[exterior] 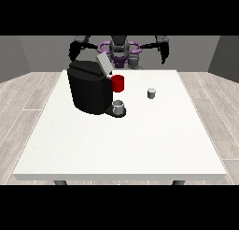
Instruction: Insert the coffee pod into the coffee machine and close the lid
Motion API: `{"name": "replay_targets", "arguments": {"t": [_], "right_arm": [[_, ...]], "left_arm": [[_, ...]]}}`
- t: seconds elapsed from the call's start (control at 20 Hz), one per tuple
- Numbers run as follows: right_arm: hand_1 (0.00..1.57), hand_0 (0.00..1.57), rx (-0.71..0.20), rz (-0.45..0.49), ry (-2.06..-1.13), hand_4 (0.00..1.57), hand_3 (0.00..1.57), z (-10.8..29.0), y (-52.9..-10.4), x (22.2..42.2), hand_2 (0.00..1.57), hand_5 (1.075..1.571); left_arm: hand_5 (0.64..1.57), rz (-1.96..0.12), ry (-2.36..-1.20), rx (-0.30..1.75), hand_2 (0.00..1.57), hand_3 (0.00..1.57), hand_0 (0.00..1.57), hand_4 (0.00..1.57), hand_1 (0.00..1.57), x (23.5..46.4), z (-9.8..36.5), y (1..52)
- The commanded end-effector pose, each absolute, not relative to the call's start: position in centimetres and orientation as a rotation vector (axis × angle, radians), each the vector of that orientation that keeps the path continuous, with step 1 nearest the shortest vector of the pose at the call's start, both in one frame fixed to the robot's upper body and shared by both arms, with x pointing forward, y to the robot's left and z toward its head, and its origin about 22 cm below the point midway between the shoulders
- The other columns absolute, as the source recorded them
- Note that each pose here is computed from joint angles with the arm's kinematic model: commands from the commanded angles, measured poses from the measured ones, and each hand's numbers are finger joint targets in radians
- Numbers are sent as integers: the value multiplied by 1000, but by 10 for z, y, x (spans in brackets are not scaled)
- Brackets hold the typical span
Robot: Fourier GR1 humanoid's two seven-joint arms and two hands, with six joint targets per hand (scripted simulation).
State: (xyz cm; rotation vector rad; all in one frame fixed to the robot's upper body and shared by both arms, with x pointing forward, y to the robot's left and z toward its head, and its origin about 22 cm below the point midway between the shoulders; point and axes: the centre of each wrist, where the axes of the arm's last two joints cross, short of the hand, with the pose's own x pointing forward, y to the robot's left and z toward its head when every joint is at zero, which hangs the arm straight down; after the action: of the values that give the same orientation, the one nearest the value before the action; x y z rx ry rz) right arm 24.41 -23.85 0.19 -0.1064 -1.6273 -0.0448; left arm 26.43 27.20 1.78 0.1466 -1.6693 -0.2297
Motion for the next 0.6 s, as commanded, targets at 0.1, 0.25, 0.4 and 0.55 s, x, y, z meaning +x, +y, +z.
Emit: {"name": "replay_targets", "arguments": {"t": [0.1,0.25,0.4,0.55], "right_arm": [[0,0,-84,-46,-1703,217,0,22,-226,249,0,1571],[0,0,-77,-51,-1761,177,0,26,-232,253,0,1571],[0,0,-48,-47,-1775,168,0,20,-215,252,0,1571],[0,0,-29,-52,-1792,192,0,34,-223,264,0,1571]], "left_arm": [[1571,-258,-1602,222,0,0,0,0,0,295,27,314],[1571,-261,-1575,220,0,0,0,0,0,303,19,324],[1571,-292,-1557,276,0,0,0,0,0,327,46,338],[1571,-277,-1527,268,0,0,0,0,0,336,30,331]]}}
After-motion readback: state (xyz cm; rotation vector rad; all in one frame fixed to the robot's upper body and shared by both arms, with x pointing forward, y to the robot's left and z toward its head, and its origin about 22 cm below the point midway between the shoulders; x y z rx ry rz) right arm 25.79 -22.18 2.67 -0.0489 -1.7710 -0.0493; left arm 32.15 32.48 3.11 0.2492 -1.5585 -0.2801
